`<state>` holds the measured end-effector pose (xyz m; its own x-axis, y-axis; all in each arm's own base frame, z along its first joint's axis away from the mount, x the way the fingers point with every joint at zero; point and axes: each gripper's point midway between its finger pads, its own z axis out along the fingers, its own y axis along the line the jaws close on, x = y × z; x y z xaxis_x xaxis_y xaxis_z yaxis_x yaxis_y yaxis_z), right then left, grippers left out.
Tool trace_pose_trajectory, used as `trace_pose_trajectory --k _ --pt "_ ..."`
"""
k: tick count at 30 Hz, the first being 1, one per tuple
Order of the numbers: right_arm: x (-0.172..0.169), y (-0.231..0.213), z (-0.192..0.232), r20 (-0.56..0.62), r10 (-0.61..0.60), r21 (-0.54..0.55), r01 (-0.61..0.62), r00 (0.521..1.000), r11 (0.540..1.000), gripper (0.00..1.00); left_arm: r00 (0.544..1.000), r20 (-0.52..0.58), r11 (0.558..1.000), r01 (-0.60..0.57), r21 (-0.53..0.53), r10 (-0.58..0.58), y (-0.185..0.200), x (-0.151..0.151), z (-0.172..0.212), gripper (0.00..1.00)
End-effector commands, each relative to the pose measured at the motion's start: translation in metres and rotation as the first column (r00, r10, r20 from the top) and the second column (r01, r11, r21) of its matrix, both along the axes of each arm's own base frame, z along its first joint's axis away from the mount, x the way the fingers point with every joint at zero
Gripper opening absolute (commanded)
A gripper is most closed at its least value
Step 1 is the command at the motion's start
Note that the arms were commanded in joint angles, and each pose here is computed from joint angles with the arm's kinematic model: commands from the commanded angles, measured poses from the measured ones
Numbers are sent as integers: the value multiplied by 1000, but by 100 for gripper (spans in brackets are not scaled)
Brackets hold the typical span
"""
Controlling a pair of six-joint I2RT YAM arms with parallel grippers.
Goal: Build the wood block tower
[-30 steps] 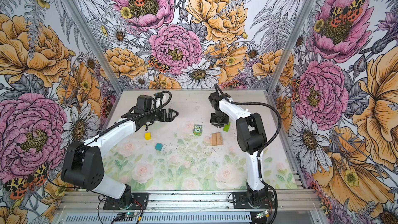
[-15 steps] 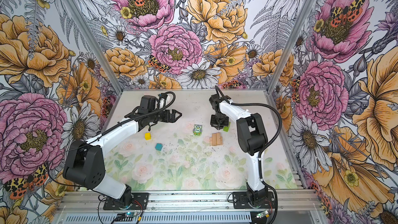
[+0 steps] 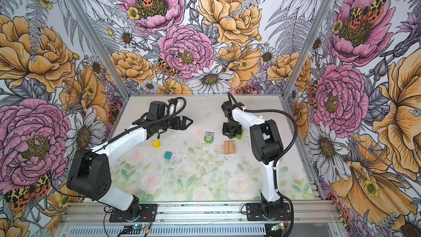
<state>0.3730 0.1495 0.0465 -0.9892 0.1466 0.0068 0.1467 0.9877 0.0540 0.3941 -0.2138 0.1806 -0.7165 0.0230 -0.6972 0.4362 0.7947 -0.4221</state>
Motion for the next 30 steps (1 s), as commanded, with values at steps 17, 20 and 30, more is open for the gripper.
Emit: trace_pose_trajectory --k 17,20,30 --pt "0 7 -1 6 16 23 -16 1000 1000 8 1000 24 999 16 -32 -15 -7 9 13 99" --pt "-1 7 -1 4 20 23 -20 1000 1000 8 1000 21 999 16 -32 -16 -6 9 11 99" --pt "-8 7 -4 -11 22 23 -22 1000 999 8 1000 22 999 18 -32 -17 -5 8 12 99"
